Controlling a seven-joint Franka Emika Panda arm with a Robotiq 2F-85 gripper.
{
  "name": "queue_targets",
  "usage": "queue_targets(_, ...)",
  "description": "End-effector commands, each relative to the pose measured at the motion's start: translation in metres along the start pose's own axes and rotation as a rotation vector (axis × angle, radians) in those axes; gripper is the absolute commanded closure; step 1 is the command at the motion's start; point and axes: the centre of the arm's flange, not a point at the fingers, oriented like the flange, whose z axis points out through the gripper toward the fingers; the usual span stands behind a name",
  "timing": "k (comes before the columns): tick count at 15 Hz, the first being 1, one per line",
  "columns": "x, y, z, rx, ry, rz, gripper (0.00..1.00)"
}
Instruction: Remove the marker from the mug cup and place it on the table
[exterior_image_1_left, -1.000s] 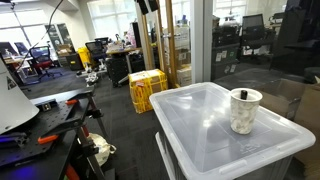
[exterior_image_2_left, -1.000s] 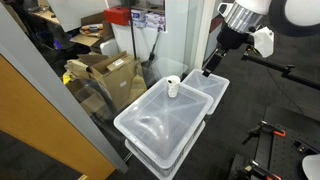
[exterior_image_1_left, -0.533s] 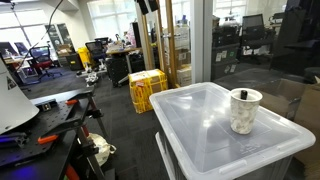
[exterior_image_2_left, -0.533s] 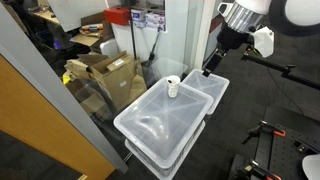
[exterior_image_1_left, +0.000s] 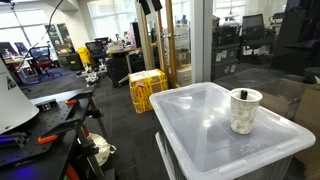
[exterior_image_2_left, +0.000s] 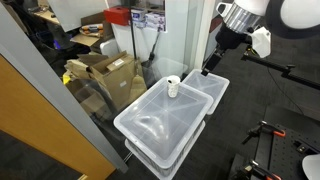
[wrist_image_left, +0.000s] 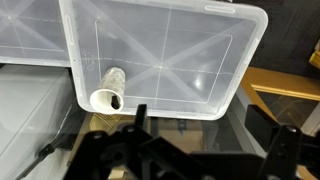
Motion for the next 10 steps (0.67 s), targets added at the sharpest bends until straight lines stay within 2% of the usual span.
queue_targets(1,0.011,0.020,0.013,-0.028,0.038,-0.025,0.00)
queue_targets(7,0.018,0.049,0.027,-0.139,0.107,-0.120,0.00)
queue_targets(10,0.023,0.066,0.033,-0.170,0.141,-0.191,0.00)
